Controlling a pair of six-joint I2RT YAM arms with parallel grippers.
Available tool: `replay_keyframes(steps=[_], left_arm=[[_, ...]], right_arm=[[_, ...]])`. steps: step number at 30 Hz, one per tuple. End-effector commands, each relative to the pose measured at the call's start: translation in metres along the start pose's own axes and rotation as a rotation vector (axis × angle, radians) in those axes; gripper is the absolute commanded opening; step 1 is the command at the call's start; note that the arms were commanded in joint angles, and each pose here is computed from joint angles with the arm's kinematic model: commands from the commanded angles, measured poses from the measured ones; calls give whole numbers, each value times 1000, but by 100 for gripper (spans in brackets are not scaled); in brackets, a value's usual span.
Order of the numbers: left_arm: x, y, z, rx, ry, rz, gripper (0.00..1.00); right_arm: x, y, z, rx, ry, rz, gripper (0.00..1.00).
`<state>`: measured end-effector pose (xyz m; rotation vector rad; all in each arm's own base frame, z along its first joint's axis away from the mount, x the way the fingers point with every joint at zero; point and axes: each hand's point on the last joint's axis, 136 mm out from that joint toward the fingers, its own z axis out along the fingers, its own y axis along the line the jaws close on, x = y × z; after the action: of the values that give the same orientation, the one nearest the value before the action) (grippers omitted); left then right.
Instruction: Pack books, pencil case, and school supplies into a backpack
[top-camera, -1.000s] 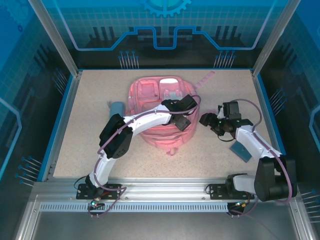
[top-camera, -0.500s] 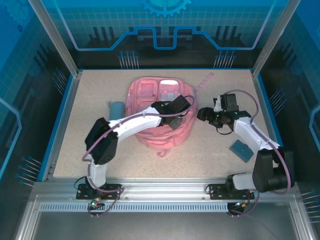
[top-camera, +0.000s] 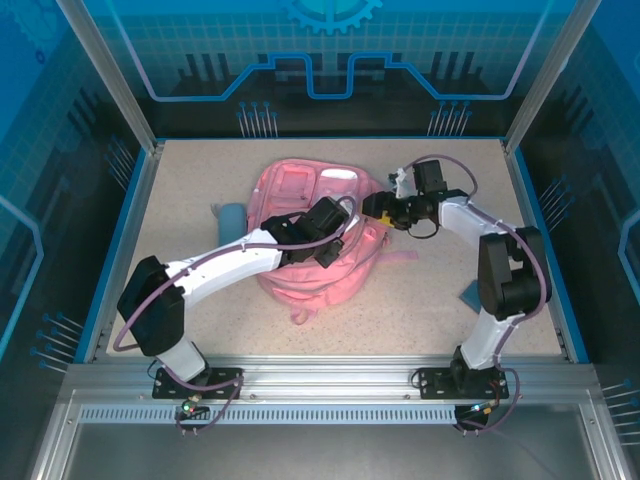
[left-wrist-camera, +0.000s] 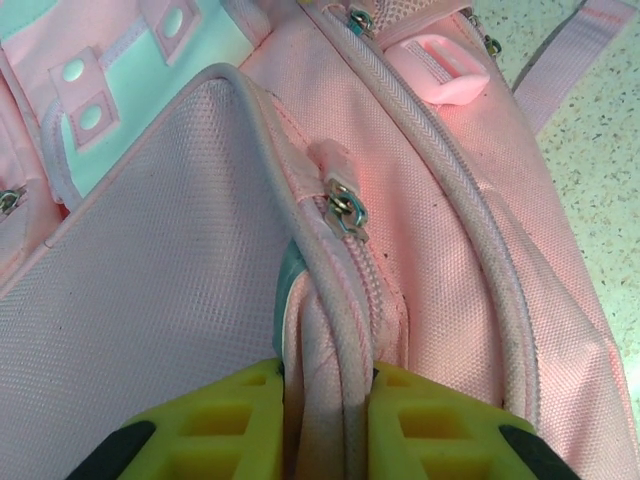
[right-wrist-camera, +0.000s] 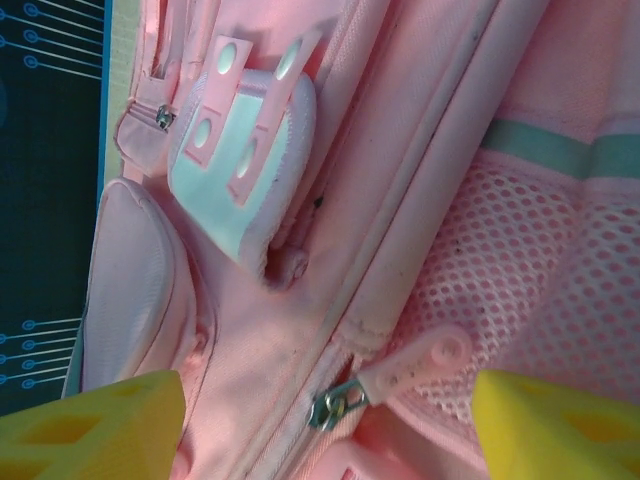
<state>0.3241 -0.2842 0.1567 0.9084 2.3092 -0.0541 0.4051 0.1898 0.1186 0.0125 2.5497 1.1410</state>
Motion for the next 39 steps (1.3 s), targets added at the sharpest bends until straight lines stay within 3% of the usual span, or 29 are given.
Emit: replay_keyframes(steps=[1,15,25,32,39], left_arm=[[-27,8,-21,1,-124,-68,14],[-27,6,-20,19,-129,-87,14],[-20,7,-17,13,-106,-83,14],[-20,7,-16,15,-109,-91,14],[-18,6,-13,20,-101,-90,14]], right_arm=[[-6,17,9,-73,31,-36,77],[-1,23,26,-231,110,-31,81],[-6,19,0,-202,21,10,61],[3,26,-9,-259,30,4,54],[6,15,-15,-177,-6,-3,46]])
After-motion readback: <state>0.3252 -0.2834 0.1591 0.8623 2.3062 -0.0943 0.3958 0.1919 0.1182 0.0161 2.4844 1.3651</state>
